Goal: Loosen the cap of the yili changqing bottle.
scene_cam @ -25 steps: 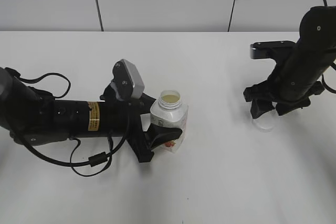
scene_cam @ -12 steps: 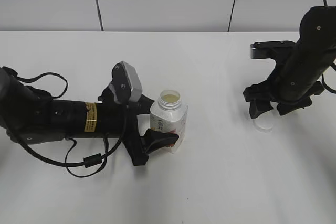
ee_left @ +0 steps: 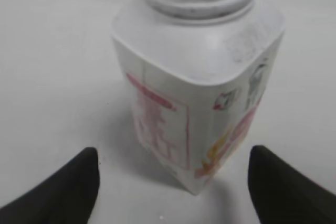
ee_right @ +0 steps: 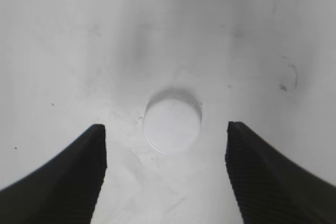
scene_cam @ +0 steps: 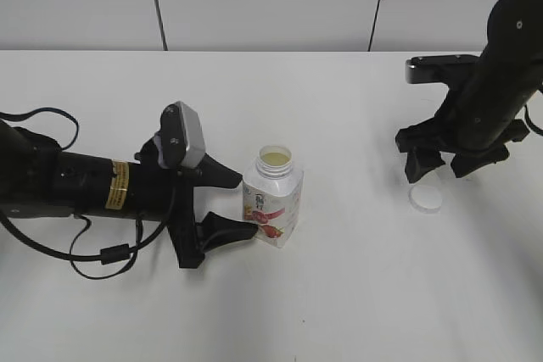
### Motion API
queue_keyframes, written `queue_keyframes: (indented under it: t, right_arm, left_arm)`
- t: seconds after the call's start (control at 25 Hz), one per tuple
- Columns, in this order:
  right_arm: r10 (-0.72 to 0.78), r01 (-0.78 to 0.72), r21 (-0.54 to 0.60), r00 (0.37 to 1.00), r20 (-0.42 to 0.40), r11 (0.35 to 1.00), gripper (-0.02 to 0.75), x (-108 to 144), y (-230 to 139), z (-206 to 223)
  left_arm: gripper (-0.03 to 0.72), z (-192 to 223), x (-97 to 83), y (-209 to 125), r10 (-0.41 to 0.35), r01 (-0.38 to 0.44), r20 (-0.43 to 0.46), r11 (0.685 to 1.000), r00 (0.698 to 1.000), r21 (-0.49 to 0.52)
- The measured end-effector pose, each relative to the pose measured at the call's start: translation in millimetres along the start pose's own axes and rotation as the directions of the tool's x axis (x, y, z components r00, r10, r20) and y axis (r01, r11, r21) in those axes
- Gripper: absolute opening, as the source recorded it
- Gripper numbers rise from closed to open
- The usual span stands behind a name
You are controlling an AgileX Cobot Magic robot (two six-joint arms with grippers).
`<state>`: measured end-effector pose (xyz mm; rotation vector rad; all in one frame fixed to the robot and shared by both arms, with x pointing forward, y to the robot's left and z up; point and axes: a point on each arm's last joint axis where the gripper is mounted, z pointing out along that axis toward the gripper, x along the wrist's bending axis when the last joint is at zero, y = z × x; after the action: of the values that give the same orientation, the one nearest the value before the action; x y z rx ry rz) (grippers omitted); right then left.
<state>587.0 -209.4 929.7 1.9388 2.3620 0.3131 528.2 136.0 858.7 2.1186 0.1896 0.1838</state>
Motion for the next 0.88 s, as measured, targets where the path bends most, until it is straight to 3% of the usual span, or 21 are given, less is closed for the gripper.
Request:
queue_keyframes:
  t: [0.24,0.44,0.6,0.76,0.88]
  right_arm:
    - [-0.008,0.008,-0.085,1.0,-0.006,0.996,0.556,2.9,12.9,-30.9]
    - [-0.019,0.018,-0.148,1.0,-0.004,0.989,0.556,4.6,21.9,-53.9]
    - [-0.031,0.031,-0.21,1.0,0.003,0.977,0.556,5.6,29.1,-74.1]
    - [-0.041,0.043,-0.258,0.999,0.011,0.965,0.556,6.5,36.7,-91.3]
    - [-0.055,0.061,-0.255,0.998,0.03,0.965,0.556,6.0,40.3,-101.0]
  left_arm:
    - [0.533,-24.4,9.8,-1.2,-0.008,0.011,-0.023,0.993,1.0,0.117]
    - [0.533,-45.1,18.5,13.5,-0.07,0.085,-0.114,0.988,0.991,0.13]
    - [0.533,-65.4,24.6,32.7,-0.016,0.056,-0.228,0.984,0.974,0.17]
    - [0.531,-89.9,36.3,40.1,0.062,0.072,-0.418,0.952,0.906,0.297]
    - [0.521,-113.4,43.8,47.6,0.065,0.168,-0.587,0.928,0.807,0.333]
